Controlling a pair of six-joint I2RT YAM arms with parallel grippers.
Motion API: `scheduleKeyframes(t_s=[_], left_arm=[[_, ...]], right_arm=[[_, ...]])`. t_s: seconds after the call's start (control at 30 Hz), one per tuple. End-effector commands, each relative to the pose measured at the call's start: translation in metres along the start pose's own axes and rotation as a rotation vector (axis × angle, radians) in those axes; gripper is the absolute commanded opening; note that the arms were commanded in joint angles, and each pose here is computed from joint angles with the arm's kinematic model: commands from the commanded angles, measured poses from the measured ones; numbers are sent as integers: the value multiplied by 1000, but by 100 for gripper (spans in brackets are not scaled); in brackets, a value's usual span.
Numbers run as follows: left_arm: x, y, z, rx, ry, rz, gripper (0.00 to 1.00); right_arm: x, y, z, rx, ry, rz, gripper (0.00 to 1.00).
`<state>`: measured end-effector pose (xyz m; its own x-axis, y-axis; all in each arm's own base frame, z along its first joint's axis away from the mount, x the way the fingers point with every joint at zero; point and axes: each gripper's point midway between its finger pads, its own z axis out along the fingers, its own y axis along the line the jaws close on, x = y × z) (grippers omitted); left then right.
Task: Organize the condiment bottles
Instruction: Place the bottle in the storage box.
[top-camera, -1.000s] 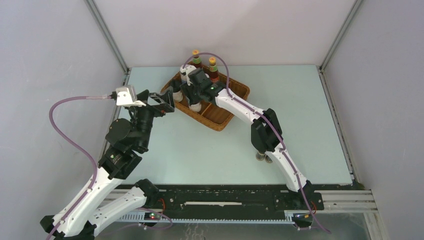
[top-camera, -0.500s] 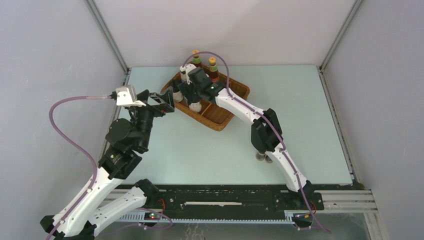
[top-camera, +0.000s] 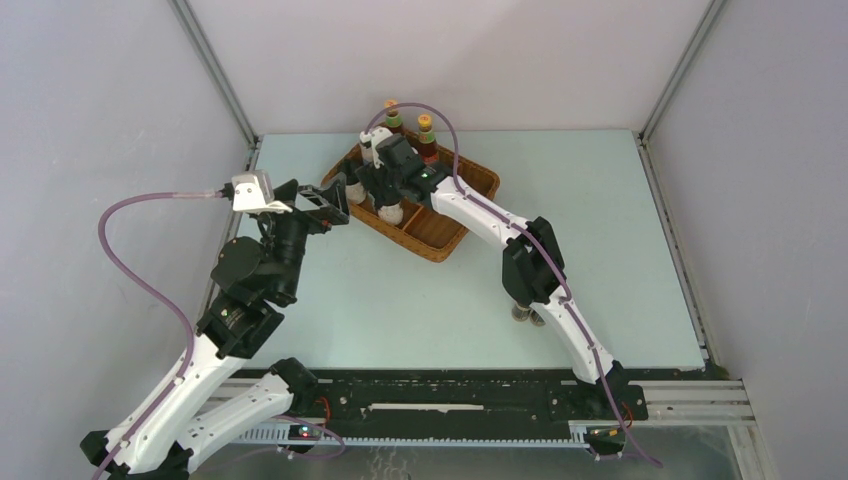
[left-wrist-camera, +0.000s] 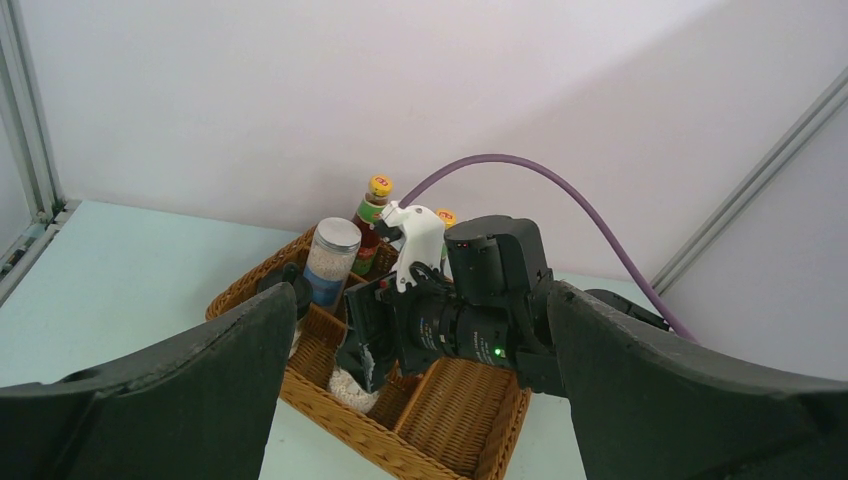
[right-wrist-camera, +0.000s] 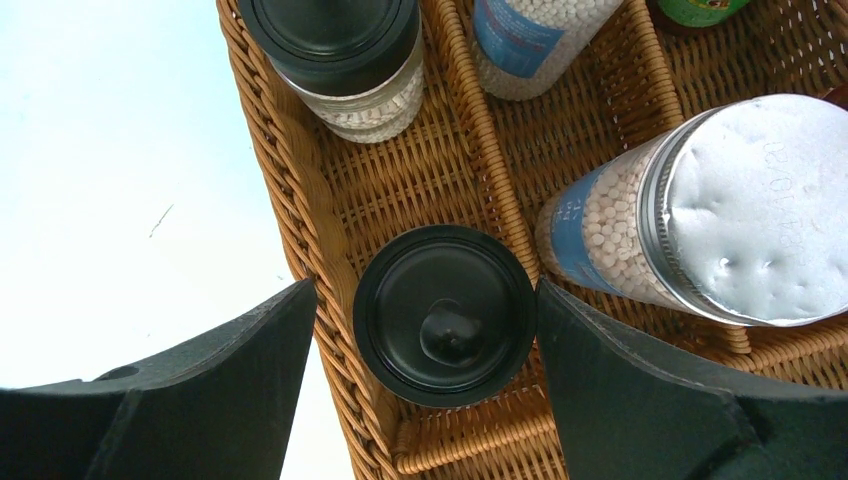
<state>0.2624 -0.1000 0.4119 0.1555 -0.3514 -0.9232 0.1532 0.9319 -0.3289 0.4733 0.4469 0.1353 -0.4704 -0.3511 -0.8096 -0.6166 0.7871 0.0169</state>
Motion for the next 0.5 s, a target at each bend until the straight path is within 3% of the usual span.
scheduleKeyframes(t_s=[0.0,0.47], left_arm=[[-5,0,1,-4,-24,11,100],[-18,-7,-3,31,4,39,100]], right_arm=[[-59,-5,-37,11,-145,-14,88],[-87,-16,-79,39,-228,-20,88]])
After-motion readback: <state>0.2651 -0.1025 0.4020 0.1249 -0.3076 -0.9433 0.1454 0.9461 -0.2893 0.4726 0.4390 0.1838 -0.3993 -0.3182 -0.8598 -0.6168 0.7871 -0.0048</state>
